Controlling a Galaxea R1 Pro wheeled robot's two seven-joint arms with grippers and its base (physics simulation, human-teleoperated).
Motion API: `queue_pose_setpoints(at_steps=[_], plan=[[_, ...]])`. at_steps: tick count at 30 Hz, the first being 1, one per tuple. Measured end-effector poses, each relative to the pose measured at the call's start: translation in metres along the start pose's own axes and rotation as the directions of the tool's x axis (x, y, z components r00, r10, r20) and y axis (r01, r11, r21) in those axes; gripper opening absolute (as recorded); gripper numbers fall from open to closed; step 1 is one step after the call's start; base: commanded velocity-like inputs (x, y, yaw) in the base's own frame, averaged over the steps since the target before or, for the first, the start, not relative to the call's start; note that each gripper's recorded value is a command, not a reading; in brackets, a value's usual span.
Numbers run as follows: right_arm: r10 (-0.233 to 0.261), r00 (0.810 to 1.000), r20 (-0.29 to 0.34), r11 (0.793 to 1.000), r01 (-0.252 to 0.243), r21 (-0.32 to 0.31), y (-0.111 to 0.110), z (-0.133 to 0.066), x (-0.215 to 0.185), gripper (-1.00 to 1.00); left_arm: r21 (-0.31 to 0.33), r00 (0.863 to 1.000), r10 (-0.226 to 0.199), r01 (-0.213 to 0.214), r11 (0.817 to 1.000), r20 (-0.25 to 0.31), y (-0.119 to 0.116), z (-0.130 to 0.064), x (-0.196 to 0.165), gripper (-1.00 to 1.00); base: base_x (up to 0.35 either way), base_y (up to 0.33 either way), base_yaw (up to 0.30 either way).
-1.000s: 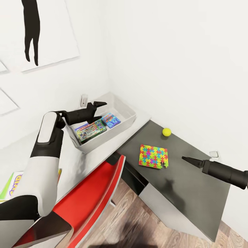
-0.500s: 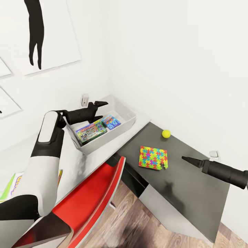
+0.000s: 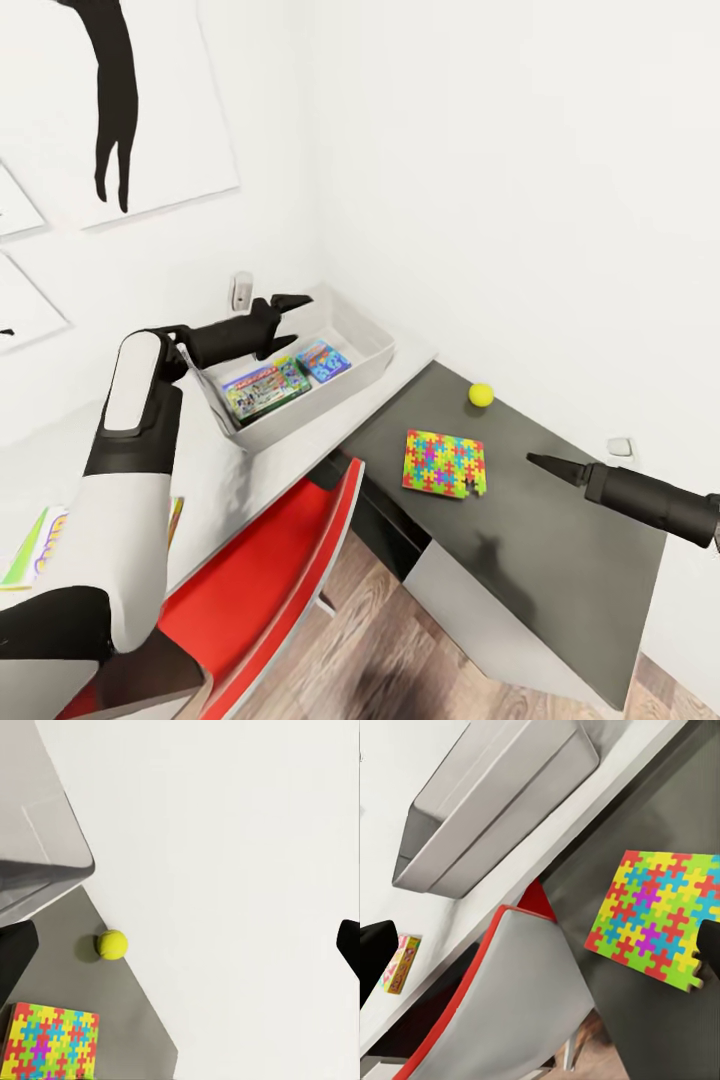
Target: Put all the toys in the child's room - the three board games (two on the bed and one on the table), the two jigsaw puzzles on the table, and the tennis ball on the table - inside the toy box on the table in the child's room.
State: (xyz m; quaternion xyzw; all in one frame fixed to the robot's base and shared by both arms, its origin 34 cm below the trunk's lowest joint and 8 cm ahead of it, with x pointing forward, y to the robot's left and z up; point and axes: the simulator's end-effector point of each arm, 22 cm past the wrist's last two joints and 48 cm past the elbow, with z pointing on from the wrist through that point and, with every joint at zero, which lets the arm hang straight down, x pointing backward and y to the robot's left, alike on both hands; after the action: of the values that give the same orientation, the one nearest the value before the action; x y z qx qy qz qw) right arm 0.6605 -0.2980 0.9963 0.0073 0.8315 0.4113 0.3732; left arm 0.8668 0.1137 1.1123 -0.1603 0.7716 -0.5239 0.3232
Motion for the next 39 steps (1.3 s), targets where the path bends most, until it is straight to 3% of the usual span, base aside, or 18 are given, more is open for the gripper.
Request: queue_pose_setpoints(at_steps=[10, 16, 21, 25, 31, 39], plan=[[0.002, 1.0, -0.002, 0.996, -0.001, 0.088, -0.014, -0.002, -0.002, 1.0, 0.069, 0.997, 0.01, -0.015, 0.998, 0.08, -0.025, -0.027, 0.001, 1.0, 0.0, 0.0, 0.0], [-0.002, 1.0, 0.002, 0.994, 0.002, 0.106, -0.014, -0.004, -0.005, 1.0, 0.11, 0.995, 0.017, -0.028, 0.994, 0.096, -0.043, -0.035, 0.002, 1.0, 0.0, 0.0, 0.0], [-0.006, 1.0, 0.006, 0.994, 0.006, 0.113, -0.013, -0.005, -0.007, 1.0, 0.183, 0.995, 0.025, -0.043, 0.982, 0.102, -0.072, -0.047, 0.007, 1.0, 0.0, 0.0, 0.0], [-0.01, 1.0, 0.009, 0.993, 0.009, 0.116, -0.012, -0.007, -0.009, 1.0, 0.235, 0.997, 0.014, -0.032, 0.972, 0.082, -0.085, -0.053, 0.02, 1.0, 0.0, 0.0, 0.0], [-0.016, 1.0, 0.015, 0.993, 0.014, 0.116, -0.009, -0.009, -0.012, 1.0, 0.253, 0.999, 0.006, -0.019, 0.967, 0.053, -0.089, -0.055, 0.037, 1.0, 0.0, 0.0, 0.0], [-0.025, 0.999, 0.023, 0.993, 0.022, 0.115, -0.005, -0.012, -0.016, 1.0, 0.251, 0.999, -0.039, 0.046, 0.967, -0.035, -0.065, -0.057, 0.089, 1.0, 0.0, 0.0, 0.0]])
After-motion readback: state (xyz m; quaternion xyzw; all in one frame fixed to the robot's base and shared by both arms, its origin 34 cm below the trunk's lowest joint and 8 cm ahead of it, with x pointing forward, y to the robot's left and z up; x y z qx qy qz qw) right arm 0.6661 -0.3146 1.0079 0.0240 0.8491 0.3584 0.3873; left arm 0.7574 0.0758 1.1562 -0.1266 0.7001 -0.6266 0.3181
